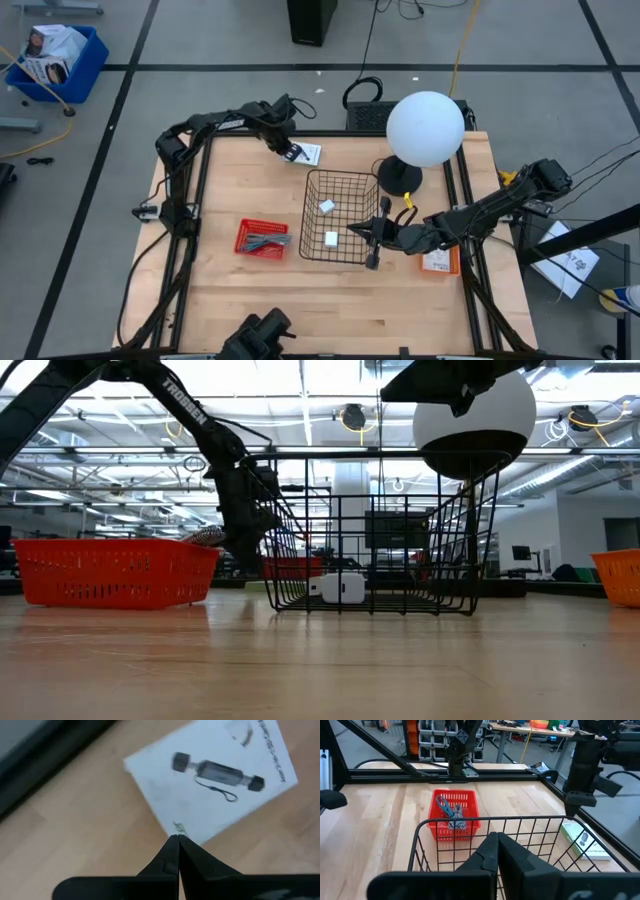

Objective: Pick and place items into bin
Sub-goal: Put the card reader box into the orange basket

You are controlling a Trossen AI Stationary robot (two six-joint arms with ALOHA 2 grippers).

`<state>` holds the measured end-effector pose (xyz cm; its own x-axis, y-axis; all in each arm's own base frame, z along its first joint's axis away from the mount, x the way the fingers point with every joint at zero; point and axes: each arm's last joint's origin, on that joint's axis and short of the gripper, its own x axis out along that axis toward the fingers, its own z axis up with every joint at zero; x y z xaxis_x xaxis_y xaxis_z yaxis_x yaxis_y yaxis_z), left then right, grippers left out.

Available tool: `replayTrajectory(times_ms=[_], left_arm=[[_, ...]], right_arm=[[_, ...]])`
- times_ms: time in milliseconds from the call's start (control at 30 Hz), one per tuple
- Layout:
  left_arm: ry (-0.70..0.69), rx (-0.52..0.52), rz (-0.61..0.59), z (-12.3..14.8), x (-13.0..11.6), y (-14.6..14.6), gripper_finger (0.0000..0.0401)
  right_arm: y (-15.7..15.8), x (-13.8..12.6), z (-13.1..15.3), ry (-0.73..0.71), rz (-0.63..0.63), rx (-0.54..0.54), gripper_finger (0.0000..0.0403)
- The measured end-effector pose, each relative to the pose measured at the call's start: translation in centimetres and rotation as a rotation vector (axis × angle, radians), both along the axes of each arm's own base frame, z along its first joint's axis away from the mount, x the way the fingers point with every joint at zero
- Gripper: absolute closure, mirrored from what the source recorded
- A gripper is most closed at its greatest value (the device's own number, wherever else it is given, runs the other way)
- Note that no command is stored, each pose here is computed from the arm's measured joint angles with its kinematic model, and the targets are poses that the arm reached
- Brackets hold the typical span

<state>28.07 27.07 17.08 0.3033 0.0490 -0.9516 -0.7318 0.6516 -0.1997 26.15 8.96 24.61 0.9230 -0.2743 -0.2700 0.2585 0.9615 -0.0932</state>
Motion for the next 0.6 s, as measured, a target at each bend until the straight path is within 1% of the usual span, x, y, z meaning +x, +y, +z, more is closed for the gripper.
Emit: replayTrajectory(times_ms=[100,200,267,433,500,600], left_arm=[[-0.019,0.018,0.007,-0.1,0.1,0.4,0.0400],[-0.030,0.031,-0.014,-0.2,0.4,0.3,0.0400],[-0.044,0.048,-0.054,-0.1,0.8,0.1,0.0400],[-0.097,0.041,-0.182,-0.6,2.4,-1.1,0.0400],[-0.060,0.028,-0.170,-1.5,2.7,-1.3,0.0400],[-0.026,0.004,-0.120,-2.3,2.5,-1.0,0.0400]], right_arm=[[0.0,0.0,0.0,0.000,0.000,0.000,0.0403],[0.0,0.0,0.0,-0.005,-0.002,0.002,0.0403],[-0.2,0.1,0.1,-0.005,-0.006,-0.001,0.0403],[-0.5,0.2,0.1,-0.004,-0.019,-0.004,0.0403],[-0.5,0.2,0.0,-0.003,-0.019,-0.005,0.0403],[-0.5,0.2,0.1,-0.004,-0.018,-0.004,0.0403]])
